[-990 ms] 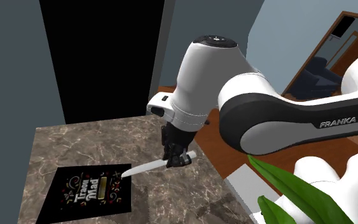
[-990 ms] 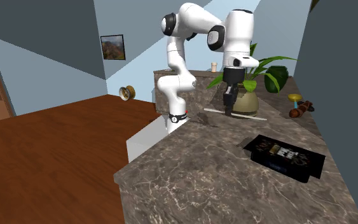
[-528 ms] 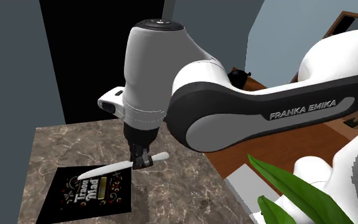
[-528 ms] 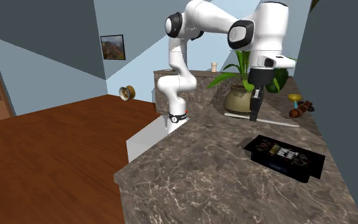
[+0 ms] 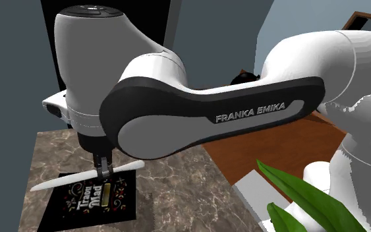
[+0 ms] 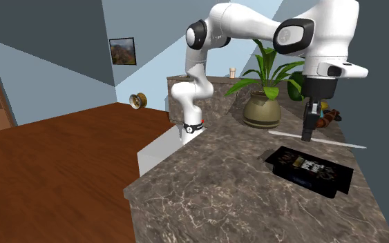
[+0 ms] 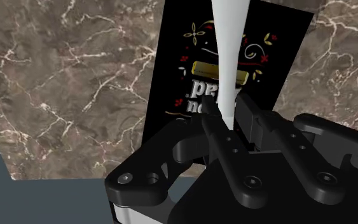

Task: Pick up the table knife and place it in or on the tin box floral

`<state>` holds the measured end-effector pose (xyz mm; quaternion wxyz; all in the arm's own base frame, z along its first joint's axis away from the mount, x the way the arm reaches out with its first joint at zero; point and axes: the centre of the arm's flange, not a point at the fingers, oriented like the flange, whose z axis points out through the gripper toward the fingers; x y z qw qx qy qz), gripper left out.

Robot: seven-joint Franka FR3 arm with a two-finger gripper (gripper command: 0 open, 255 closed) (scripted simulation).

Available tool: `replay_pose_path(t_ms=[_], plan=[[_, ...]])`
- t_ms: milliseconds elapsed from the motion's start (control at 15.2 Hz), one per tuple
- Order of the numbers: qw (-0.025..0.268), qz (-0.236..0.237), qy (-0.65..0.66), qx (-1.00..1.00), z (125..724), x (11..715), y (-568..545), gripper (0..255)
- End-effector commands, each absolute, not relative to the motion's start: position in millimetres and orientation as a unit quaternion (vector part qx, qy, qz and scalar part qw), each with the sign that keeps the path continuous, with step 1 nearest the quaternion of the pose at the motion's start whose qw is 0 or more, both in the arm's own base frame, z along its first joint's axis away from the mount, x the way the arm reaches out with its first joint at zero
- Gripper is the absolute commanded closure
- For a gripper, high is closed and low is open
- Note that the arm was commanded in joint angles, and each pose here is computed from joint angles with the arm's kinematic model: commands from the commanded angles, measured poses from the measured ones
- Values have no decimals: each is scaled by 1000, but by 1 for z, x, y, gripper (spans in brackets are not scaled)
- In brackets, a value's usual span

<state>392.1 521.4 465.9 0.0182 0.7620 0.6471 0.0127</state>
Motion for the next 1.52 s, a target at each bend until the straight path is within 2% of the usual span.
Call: replay_pose_path(t_ms=[0,858,1386,1452], plan=[[18,13,647,762,457,392,524,255],[18,13,647,762,389,392,524,255],[18,13,647,762,389,392,524,255],[18,13,647,762,389,392,524,0]])
